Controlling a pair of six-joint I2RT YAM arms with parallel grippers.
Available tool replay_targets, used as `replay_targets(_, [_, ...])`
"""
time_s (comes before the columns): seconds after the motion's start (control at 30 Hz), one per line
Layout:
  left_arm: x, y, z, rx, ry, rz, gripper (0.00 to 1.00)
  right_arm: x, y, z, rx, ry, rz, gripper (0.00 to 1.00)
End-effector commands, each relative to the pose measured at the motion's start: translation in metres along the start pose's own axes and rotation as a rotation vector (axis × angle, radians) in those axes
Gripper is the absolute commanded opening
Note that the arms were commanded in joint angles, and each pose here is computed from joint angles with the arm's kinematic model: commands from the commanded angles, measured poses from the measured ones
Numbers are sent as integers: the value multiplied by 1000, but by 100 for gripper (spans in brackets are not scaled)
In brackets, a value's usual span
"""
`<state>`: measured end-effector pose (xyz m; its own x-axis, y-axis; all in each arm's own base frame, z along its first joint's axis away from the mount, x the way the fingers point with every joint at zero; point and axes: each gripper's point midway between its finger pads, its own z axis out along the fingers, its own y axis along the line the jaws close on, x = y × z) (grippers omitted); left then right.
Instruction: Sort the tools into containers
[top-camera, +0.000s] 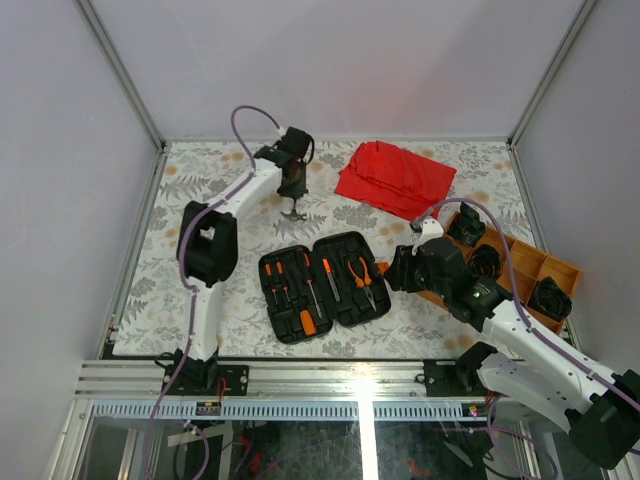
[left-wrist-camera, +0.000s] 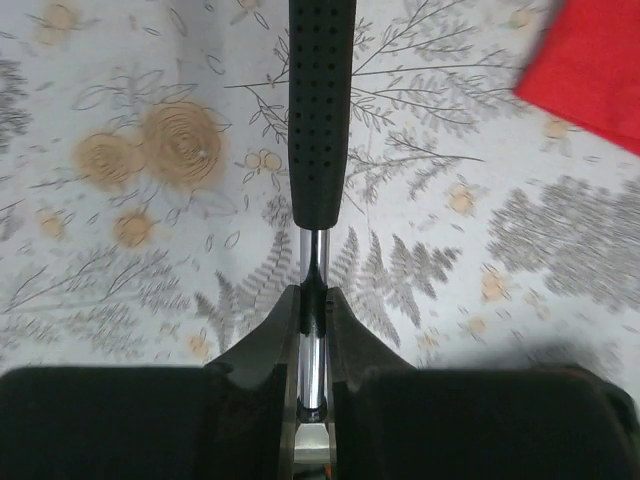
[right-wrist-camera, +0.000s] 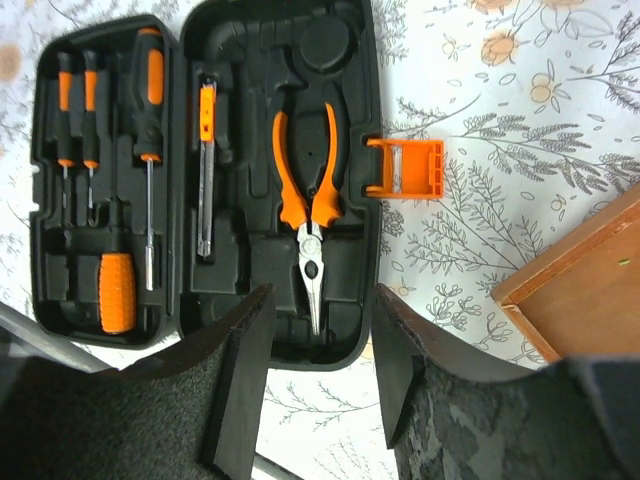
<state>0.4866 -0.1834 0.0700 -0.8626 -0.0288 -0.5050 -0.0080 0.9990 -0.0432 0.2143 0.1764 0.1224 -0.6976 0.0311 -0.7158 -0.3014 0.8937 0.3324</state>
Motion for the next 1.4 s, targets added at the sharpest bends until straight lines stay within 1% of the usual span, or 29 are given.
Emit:
replay_targets(0.0, [-46, -13, -75, 114, -199, -73, 0, -28, 5, -5, -9, -132, 66, 51])
replay_targets(0.07, [-40, -18, -90, 164, -205, -95, 0, -34, 8, -6, -16, -156, 85, 52])
replay_targets(0.1, [-31, -20, -93, 183, -196, -101, 0, -37, 10, -8, -25, -170, 97, 53])
replay_targets(0.37, [14, -46, -146, 342, -254, -136, 0, -69, 33, -18, -124, -281, 227, 59])
replay_targets(0.47, [38, -61, -163, 420, -271, -162, 0, -79, 45, -20, -194, -325, 309, 59])
replay_targets(0.63, [89, -92, -183, 541, -240, -180, 0, -97, 66, -21, -314, -370, 390, 59])
replay_targets(0.73, [121, -113, -191, 590, -204, -185, 0, -98, 79, -16, -367, -332, 399, 58])
replay_targets(0.8, [136, -127, -198, 633, -182, -210, 0, -94, 87, -10, -394, -288, 401, 58])
replay_targets(0.87, [147, -136, -202, 645, -177, -226, 0, -90, 92, -5, -428, -269, 416, 58])
replay_targets(0.93, [154, -144, -207, 665, -179, -237, 0, -88, 94, -2, -449, -267, 437, 58])
replay_targets(1.23, [173, -164, -217, 724, -142, -190, 0, -67, 85, 24, -379, -179, 459, 58])
replay_targets(1.37, [177, -167, -219, 732, -138, -169, 0, -65, 89, 34, -399, -166, 483, 53])
